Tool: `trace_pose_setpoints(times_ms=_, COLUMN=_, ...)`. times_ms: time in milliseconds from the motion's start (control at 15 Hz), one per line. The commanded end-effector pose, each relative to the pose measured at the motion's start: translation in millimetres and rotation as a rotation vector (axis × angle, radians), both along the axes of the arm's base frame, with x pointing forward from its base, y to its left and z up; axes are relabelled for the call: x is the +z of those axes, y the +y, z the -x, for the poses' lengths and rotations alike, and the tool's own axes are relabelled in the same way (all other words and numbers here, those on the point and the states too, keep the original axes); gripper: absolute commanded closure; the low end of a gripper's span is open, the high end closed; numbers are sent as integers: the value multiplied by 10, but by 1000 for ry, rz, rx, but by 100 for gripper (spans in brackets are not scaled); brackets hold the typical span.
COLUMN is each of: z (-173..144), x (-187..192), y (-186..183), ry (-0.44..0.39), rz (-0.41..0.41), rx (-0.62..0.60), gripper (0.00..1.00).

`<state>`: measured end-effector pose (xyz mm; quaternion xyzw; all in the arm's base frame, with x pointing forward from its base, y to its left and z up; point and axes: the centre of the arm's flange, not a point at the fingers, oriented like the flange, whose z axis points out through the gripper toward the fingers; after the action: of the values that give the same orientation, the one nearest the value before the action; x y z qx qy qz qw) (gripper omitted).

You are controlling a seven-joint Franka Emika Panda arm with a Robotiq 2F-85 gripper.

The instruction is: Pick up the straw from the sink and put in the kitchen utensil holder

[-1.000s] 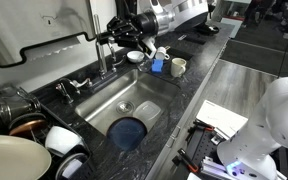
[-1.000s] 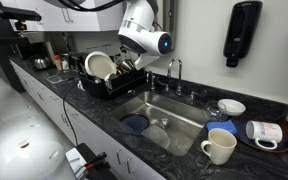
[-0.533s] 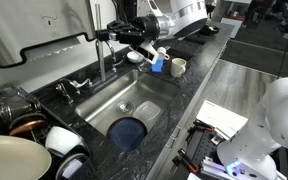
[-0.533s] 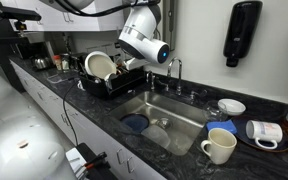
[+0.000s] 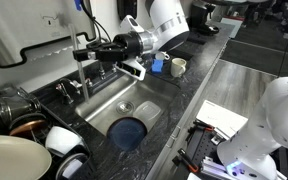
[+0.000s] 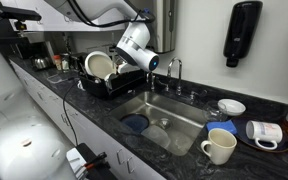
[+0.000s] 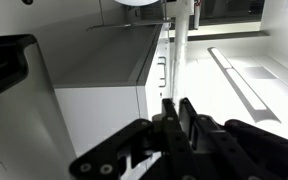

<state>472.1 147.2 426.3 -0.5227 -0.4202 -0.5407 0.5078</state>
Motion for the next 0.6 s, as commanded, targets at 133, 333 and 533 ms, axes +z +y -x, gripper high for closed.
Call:
trace_pose_setpoints(times_ms=133, z=-143, x=12, y=342, ry=10, rz=-56, rx=40, gripper=97)
trace_pose_setpoints(times_ms=333, z=-126, x=-72, y=498, ry=21, rz=-70, rx=71, gripper=97)
trace_pose_setpoints(times_ms=533, z=-92, x=-179, y=659, ry=38, rz=-91, rx=117, gripper=97)
